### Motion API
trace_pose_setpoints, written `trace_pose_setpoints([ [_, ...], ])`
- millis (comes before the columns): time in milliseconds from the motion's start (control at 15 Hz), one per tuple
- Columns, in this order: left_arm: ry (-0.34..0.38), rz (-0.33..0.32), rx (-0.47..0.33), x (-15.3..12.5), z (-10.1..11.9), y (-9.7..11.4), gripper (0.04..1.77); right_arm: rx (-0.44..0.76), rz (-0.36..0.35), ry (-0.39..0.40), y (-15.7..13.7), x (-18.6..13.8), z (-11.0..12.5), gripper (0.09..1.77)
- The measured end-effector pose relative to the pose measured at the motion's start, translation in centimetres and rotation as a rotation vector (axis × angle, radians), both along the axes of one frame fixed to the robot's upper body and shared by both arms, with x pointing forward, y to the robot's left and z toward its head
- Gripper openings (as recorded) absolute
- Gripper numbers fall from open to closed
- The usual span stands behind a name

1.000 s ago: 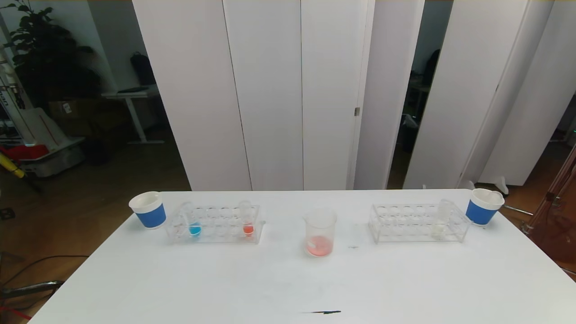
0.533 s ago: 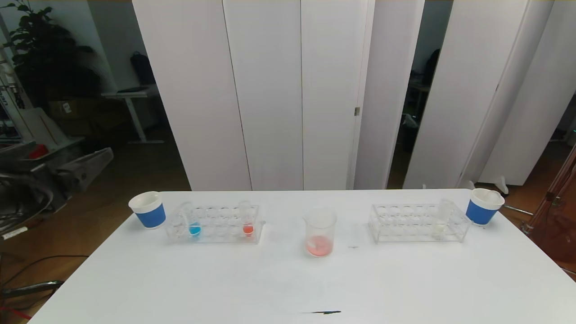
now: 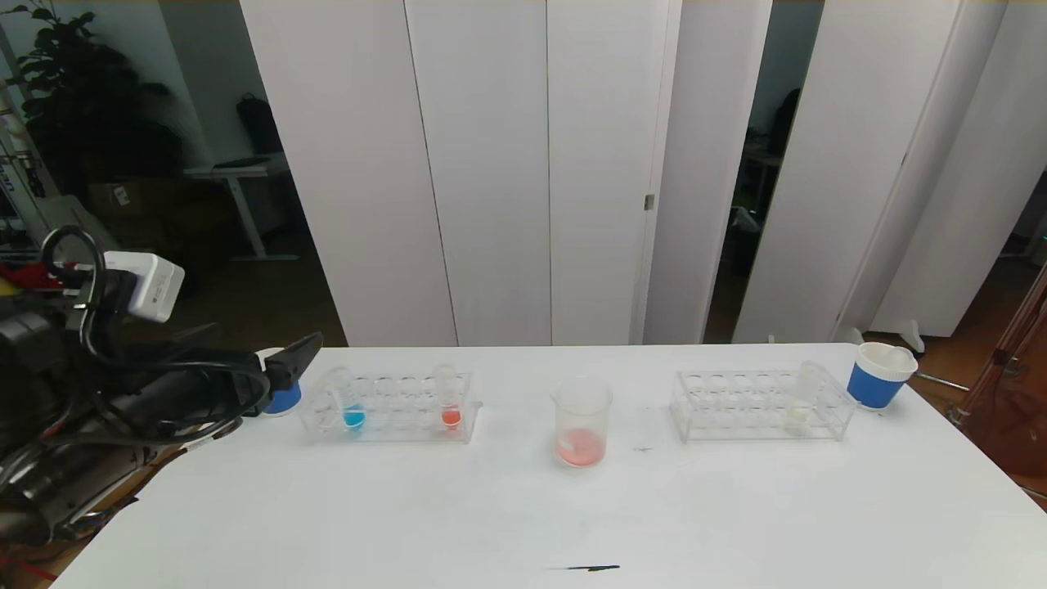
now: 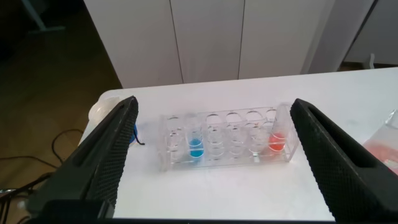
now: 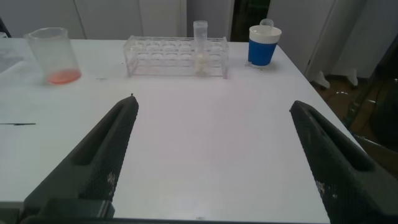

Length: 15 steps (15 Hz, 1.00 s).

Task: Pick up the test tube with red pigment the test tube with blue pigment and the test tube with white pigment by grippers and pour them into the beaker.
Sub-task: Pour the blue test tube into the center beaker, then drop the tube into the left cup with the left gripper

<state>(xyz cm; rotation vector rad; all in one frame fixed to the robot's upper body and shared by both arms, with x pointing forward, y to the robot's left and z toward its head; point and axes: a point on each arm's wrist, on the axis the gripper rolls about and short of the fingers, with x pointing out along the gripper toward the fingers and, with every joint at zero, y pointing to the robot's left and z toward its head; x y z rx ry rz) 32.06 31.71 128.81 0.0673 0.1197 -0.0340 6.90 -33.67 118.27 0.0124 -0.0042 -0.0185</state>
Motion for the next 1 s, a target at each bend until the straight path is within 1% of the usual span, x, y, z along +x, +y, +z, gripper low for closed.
trace_pose_setpoints([
  [200,0.051,-0.003,0.003,1.1,-2.8,-0.2,1.75,0.0,0.0,0.0,0.0,0.0,0.0,1.75],
  [467,0.104,-0.006,0.001,3.0,-5.3,-0.3,1.75,0.0,0.0,0.0,0.0,0.0,0.0,1.75],
  [667,0.128,0.0,-0.014,4.7,-7.0,-0.5,1.75,0.0,0.0,0.0,0.0,0.0,0.0,1.75],
  [733,0.129,0.007,-0.015,5.3,-7.5,-0.5,1.75,0.0,0.0,0.0,0.0,0.0,0.0,1.75],
  [1000,0.124,0.07,-0.006,8.4,-9.6,-0.3,1.75,0.0,0.0,0.0,0.0,0.0,0.0,1.75],
])
